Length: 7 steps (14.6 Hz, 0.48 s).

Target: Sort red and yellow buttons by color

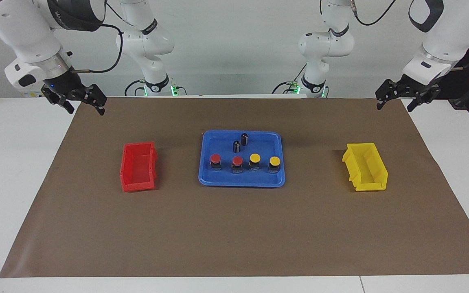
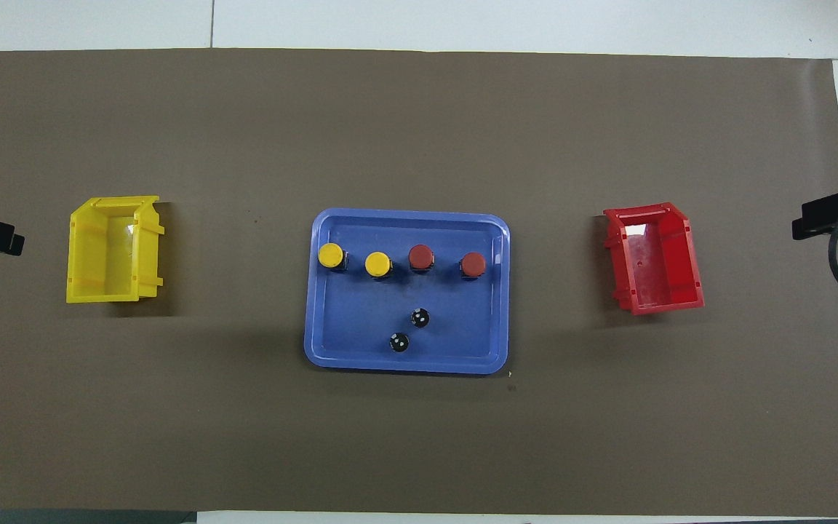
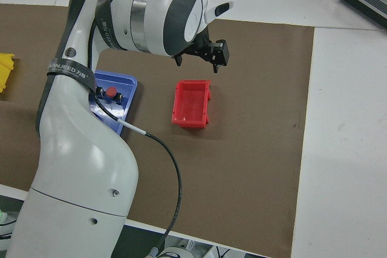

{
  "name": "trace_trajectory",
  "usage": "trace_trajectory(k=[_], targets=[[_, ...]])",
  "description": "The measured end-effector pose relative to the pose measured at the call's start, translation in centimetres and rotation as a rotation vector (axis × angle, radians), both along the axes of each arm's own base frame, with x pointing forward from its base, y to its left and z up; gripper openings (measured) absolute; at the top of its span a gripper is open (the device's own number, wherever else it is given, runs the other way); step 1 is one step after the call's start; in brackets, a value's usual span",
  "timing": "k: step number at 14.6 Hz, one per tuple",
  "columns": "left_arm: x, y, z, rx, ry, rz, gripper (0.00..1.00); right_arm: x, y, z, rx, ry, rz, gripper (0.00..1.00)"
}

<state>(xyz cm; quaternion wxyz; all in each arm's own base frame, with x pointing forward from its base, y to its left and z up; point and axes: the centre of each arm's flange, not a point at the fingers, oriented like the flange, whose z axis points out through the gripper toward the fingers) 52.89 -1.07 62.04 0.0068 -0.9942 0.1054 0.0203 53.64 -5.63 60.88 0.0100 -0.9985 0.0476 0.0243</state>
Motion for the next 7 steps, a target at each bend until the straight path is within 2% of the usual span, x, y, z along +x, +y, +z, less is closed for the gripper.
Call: trace_trajectory(k=[7], targets=[[0.0,0.0,-0.01,0.0,0.0,0.0,1.0,0.02,0.17,0.0,0.0,0.0,0.003,1.0]])
